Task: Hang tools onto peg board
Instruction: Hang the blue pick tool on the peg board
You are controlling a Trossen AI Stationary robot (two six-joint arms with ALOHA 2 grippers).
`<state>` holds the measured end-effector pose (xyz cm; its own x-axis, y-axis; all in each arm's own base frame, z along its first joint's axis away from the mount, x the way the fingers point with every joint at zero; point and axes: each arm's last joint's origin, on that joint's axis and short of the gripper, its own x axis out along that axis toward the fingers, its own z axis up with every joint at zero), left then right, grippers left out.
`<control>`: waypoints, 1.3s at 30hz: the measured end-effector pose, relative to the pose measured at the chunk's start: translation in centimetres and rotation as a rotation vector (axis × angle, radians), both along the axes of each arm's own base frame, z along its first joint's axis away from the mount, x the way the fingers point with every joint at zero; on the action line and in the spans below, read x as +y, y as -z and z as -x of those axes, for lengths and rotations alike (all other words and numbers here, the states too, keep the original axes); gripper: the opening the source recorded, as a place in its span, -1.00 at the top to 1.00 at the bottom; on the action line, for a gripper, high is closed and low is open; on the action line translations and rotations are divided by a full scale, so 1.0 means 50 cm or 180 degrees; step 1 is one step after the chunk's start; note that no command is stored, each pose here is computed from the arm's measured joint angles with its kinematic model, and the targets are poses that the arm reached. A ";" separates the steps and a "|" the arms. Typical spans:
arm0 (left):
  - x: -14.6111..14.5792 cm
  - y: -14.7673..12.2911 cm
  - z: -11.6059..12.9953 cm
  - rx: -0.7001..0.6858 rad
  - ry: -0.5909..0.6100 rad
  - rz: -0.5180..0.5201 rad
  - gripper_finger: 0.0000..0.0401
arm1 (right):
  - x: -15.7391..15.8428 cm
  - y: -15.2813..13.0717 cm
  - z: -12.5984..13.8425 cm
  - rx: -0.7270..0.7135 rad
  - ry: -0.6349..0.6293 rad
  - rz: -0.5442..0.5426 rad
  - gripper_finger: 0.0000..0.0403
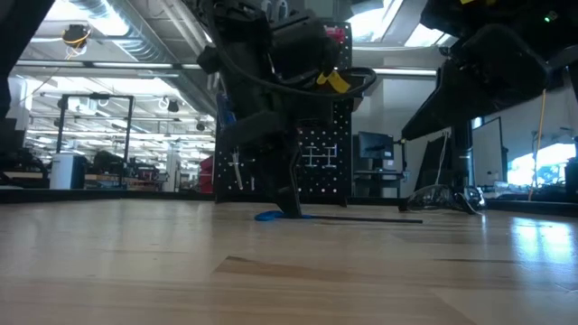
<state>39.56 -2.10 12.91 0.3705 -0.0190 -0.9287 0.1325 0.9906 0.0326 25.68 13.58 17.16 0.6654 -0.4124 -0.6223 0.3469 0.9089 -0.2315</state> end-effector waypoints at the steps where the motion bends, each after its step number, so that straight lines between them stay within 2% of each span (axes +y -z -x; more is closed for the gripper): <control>1: -0.001 0.000 0.000 0.0000 0.0005 0.0000 0.96 | 0.000 0.000 0.000 0.0000 0.0000 0.0000 0.51; 10: -0.038 -0.011 0.007 -0.0038 0.0038 -0.0220 0.98 | 0.001 -0.002 0.002 0.0069 -0.0051 -0.0057 0.51; 15: -0.064 -0.030 0.019 -0.0045 0.0089 -0.0204 0.99 | 0.010 -0.034 0.011 0.0084 -0.0167 -0.0158 0.51; 26: -0.114 -0.118 0.052 -0.0313 0.0161 -0.0212 1.00 | 0.033 -0.104 0.052 -0.0237 -0.0414 -0.0359 0.51; 34: -0.138 -0.179 0.088 -0.0442 0.0210 -0.0323 1.00 | 0.038 -0.103 0.056 -0.0166 -0.0511 -0.0454 0.51; 39: -0.140 -0.206 0.130 -0.0612 0.0179 -0.0295 1.00 | 0.042 -0.102 0.056 -0.0070 -0.0619 -0.0631 0.51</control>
